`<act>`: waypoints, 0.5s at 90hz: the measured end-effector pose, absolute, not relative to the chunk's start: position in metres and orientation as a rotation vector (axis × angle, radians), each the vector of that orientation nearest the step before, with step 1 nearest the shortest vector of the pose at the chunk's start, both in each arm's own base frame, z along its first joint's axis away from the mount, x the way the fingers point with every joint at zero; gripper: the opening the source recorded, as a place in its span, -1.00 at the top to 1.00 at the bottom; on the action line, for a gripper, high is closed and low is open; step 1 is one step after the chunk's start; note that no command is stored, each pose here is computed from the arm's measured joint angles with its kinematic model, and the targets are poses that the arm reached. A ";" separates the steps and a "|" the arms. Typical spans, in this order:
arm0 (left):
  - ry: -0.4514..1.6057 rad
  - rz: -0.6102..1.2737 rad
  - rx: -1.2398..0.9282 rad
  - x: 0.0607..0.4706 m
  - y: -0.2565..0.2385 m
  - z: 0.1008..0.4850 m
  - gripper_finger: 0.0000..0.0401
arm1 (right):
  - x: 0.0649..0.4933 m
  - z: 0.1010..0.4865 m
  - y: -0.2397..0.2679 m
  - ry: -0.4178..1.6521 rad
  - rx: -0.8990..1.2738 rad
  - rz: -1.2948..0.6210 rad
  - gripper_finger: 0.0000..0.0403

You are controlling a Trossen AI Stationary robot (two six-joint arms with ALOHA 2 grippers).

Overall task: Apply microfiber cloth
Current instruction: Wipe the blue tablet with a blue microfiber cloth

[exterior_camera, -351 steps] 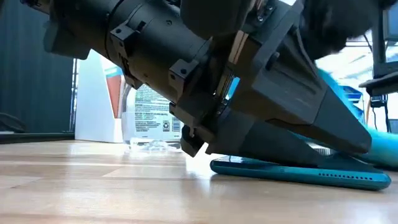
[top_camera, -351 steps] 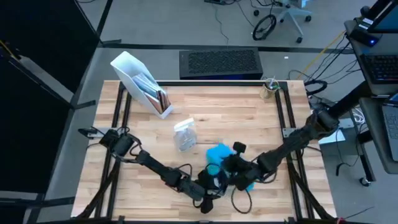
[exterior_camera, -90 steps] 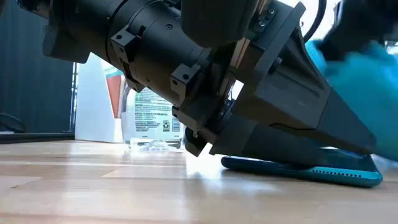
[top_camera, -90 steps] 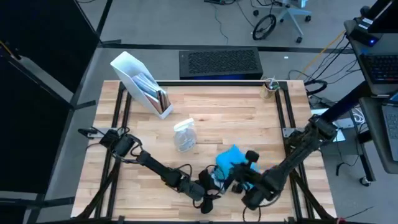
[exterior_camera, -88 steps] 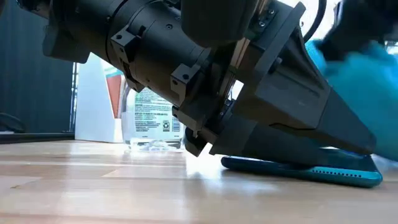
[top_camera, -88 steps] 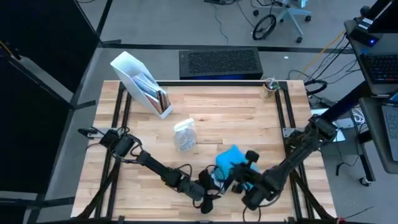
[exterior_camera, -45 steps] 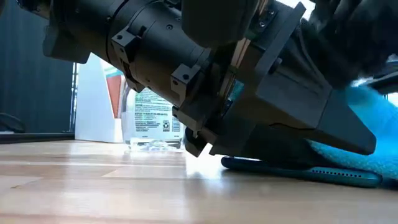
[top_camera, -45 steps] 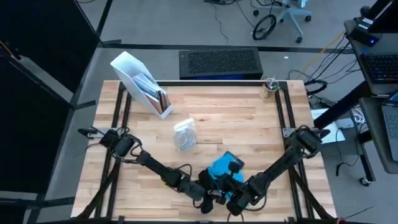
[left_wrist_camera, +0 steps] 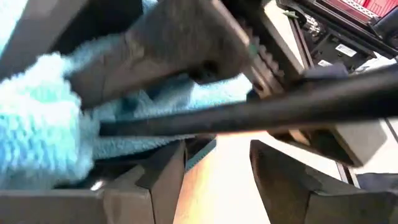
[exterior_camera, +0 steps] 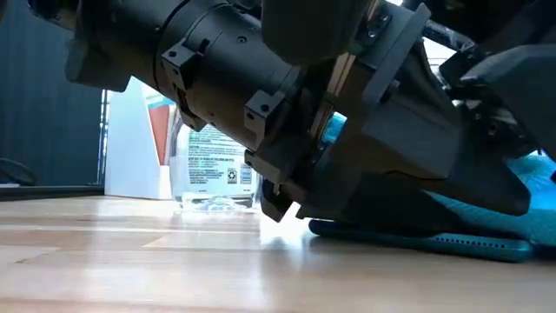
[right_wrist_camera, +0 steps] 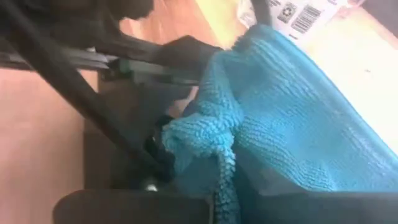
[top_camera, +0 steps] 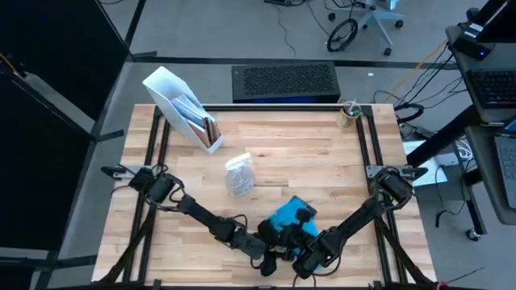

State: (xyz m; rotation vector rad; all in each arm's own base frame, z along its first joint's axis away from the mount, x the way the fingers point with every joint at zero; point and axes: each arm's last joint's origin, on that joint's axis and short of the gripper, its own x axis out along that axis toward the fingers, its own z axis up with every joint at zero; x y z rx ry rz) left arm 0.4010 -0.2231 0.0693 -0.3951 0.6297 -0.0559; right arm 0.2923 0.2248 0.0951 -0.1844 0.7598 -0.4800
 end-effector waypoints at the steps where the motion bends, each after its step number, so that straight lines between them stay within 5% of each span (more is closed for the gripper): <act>1: 0.630 -0.056 -0.395 0.401 -0.223 0.069 0.13 | 0.292 0.096 0.224 0.764 -0.189 -0.481 1.00; 45: 0.628 -0.041 -0.372 0.400 -0.223 0.069 0.13 | 0.253 0.094 0.191 1.034 -0.407 -0.687 1.00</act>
